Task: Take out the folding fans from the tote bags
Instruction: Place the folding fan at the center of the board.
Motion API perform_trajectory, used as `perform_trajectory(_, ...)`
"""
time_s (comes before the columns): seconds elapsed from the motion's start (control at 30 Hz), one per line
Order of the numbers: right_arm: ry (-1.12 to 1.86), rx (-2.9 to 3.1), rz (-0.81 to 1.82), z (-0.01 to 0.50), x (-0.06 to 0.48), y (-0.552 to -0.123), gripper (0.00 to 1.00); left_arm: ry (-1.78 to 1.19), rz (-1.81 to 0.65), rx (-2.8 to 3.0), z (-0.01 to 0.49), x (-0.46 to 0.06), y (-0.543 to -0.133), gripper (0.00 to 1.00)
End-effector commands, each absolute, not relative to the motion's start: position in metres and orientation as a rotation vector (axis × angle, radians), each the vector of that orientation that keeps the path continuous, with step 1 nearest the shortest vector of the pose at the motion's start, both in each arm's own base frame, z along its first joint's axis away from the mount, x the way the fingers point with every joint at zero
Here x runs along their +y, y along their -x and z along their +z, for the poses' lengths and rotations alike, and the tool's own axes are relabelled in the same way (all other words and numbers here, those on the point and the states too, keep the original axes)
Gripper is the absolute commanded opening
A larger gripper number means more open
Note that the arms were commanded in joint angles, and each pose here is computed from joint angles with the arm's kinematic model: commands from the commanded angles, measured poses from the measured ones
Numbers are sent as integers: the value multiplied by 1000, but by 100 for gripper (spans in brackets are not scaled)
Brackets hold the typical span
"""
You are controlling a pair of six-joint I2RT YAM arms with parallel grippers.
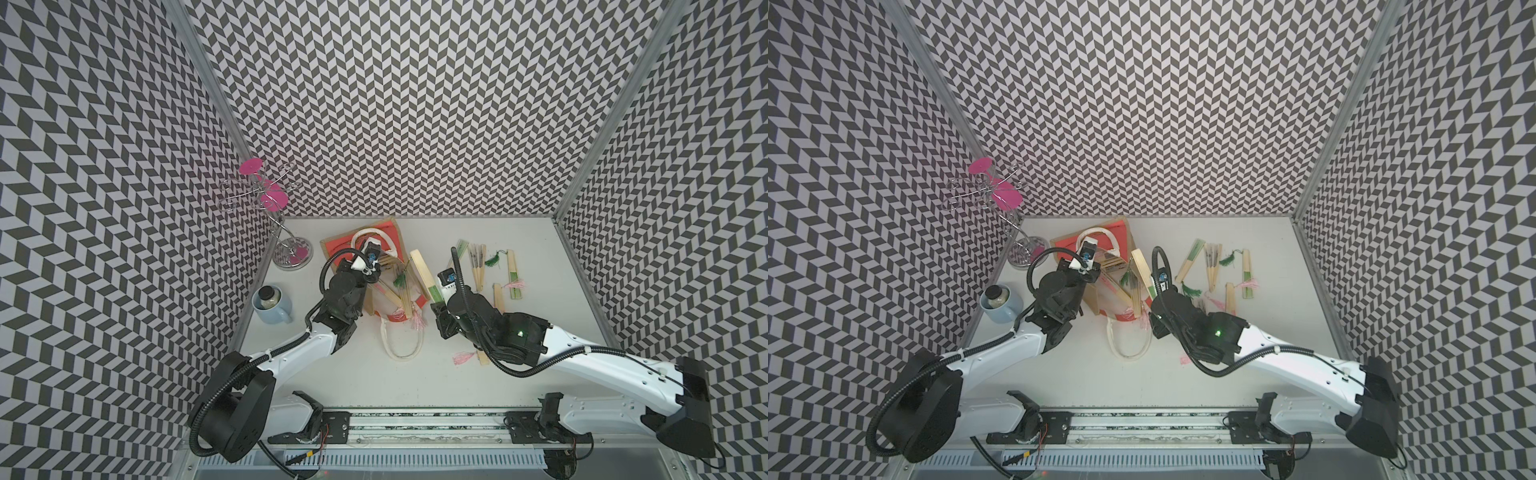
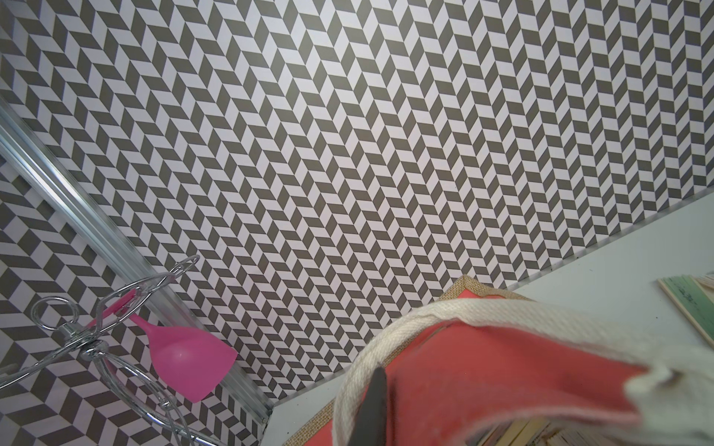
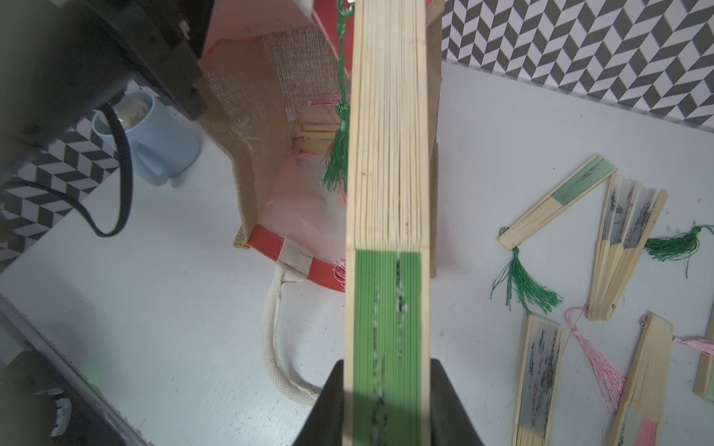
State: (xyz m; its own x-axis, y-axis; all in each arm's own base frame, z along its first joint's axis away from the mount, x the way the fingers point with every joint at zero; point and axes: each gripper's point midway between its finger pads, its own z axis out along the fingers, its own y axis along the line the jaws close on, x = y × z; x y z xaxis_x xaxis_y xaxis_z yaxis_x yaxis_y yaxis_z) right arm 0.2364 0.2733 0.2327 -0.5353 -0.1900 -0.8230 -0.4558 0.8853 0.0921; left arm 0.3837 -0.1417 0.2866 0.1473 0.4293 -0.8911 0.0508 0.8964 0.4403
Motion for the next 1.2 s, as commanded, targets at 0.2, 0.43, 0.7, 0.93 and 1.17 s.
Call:
perform_trajectory(0.2, 163, 2033, 443, 275, 215, -281, 0, -362, 284, 1367, 304, -137, -386, 0)
perform_trajectory(0.43, 174, 2212, 382, 205, 211, -313, 0, -379, 270, 1353, 306, -139, -382, 0)
perform_trajectory(0.7, 310, 2358, 369, 148, 244, -339, 0, -397, 259, 1344, 307, -142, -380, 0)
perform_trajectory(0.93, 334, 2515, 293, 84, 256, -355, 0, -399, 258, 1344, 307, -141, -379, 0)
perform_trajectory(1.17, 331, 2657, 223, 36, 246, -347, 0, -399, 264, 1345, 306, -141, -380, 0)
